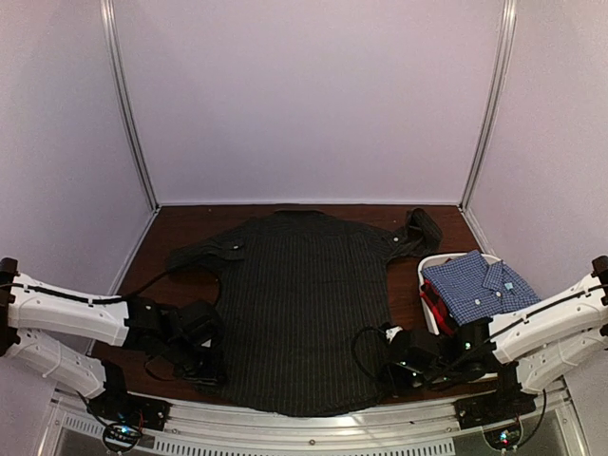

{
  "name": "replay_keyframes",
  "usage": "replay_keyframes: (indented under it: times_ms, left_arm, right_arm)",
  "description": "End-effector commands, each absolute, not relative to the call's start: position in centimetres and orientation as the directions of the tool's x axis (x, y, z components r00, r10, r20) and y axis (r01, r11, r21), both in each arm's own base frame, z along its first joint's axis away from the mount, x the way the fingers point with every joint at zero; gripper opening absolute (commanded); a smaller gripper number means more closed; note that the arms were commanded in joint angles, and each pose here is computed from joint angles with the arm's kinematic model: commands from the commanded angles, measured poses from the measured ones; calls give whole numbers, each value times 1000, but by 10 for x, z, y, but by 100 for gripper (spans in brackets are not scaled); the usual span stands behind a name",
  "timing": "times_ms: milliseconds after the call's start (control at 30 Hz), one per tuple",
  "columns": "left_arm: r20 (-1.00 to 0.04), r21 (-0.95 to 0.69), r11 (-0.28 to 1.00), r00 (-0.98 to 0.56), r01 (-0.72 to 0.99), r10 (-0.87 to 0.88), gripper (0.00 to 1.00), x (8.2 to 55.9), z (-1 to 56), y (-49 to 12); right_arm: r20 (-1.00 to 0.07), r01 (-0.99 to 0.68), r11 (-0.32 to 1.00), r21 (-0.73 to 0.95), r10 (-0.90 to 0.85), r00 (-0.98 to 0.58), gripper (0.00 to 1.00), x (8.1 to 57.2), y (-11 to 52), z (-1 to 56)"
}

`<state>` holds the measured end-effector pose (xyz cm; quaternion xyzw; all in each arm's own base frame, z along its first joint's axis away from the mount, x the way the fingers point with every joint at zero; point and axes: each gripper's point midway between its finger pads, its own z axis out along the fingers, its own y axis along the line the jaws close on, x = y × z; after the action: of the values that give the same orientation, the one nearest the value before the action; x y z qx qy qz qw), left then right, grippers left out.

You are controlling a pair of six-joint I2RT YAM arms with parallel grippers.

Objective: Fold and stack the long sleeve shirts
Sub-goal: Flatten out the square-folded shirt at the center of the board, then pick up the sleeve from the center of the board.

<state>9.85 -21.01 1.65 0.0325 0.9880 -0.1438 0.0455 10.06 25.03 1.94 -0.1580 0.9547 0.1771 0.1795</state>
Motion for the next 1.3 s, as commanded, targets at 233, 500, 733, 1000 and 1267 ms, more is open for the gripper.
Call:
replay_keyframes:
  times_ms: [233,500,733,1000,1267]
  left_arm:
    - [-147,-283,958,-989,50,8,33,117,58,-218]
    - [-340,-271,963,-936,3,-93,34,214,112,-198]
    - [-505,-295,949,-825,-111,-253,37,322,142,-146]
    - [-585,-270,961,-782,-63,-215,47,396,146,-157]
    - [-541,-424,894,-751,-144,-377,54,437,131,-177]
  right_arm:
    - [-433,-401,902,159,-301,-850,38,114,254,57]
    - [-464,-448,886,119,-349,-814,38,142,290,65]
    - [-351,-429,884,186,-348,-869,36,125,284,12]
    - [-391,-422,878,227,-315,-865,37,130,291,32]
    - [-548,-410,885,219,-236,-802,45,183,301,100]
